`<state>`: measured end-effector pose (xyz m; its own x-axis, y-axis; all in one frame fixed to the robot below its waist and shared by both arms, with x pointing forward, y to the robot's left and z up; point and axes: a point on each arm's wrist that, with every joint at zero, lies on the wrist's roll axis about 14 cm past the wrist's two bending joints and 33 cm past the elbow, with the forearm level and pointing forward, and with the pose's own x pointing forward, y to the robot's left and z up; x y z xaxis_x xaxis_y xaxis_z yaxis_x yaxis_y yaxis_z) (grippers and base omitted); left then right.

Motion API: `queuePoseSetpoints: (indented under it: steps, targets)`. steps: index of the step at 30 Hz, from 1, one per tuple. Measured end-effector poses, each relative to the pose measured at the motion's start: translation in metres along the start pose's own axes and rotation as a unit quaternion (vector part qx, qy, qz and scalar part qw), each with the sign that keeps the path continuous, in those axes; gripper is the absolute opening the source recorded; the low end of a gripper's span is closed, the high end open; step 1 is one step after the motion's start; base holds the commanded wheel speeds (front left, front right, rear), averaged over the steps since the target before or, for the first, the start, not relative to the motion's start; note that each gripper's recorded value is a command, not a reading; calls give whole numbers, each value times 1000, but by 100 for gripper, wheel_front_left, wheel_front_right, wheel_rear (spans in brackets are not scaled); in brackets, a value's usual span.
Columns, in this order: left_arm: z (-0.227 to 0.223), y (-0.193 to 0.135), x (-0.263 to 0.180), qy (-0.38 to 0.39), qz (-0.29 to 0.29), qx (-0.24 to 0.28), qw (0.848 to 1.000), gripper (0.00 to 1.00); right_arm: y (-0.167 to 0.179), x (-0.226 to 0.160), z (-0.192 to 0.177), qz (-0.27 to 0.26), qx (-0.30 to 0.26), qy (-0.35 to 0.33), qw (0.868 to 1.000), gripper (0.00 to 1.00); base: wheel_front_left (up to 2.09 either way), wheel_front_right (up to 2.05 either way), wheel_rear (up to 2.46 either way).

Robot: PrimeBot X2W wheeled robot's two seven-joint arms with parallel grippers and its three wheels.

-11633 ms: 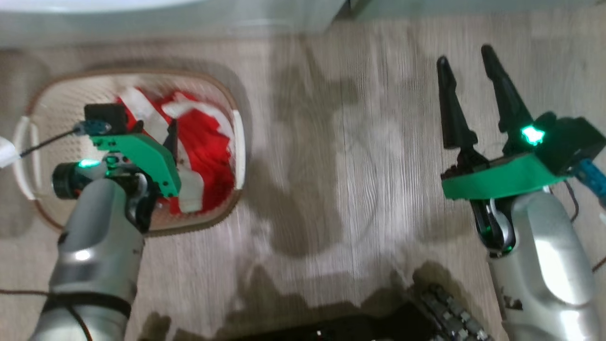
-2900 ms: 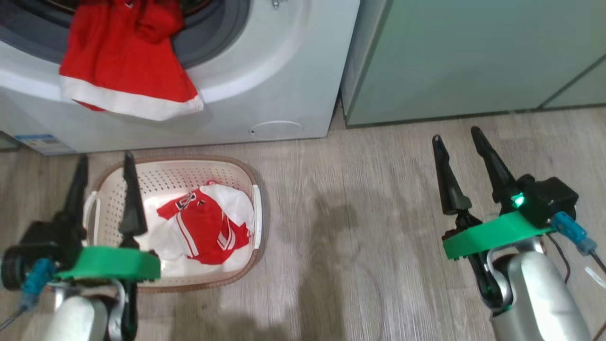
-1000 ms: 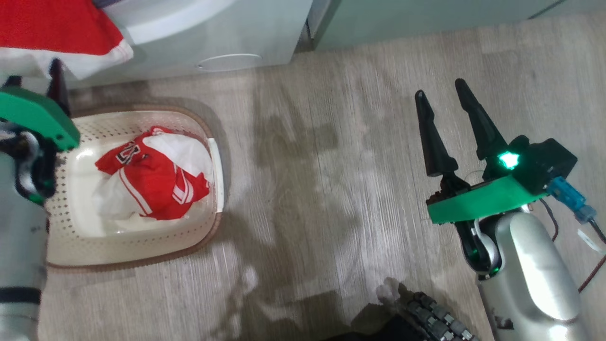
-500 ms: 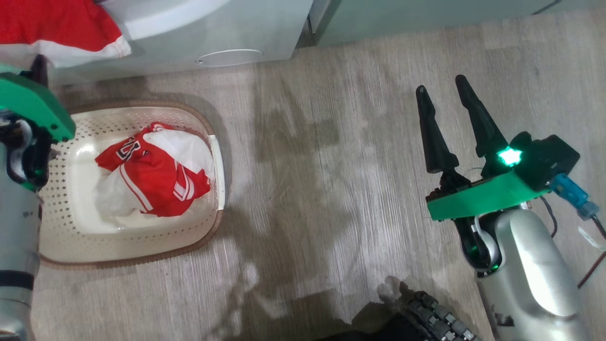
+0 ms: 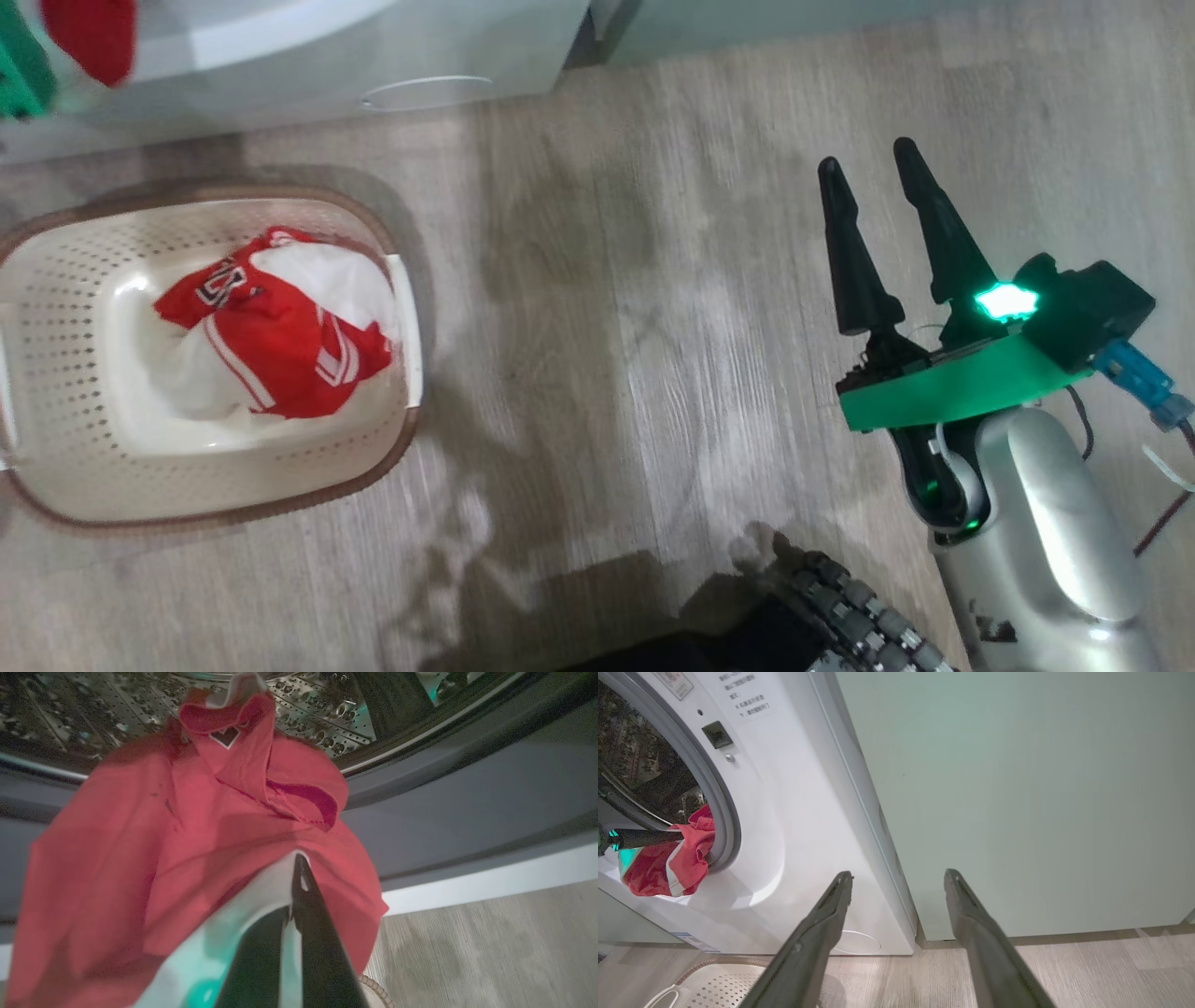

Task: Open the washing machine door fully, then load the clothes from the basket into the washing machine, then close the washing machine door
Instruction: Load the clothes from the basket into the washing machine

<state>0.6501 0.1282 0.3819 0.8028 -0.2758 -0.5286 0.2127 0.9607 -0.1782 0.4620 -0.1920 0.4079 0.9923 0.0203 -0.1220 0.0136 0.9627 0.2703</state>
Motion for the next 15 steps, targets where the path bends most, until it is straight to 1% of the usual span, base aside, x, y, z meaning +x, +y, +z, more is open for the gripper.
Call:
queuePoseSetpoints:
  steps: [6,8,9,15]
  targets:
    - [17,5,19,13,6,10,1000,0,-10,1,1,-13,3,-1,1000,100,0,0,0]
    - [22,10,28,18,16,14,1000,0,-15,0,-1,-21,4,1,1000,100,0,0,0]
    - [24,11,33,20,20,11,1000,0,-18,-1,-2,-25,7,3,1000,100,0,0,0]
    - [31,18,61,18,36,32,999,0,-33,-6,-13,-49,16,18,999,100,0,0,0]
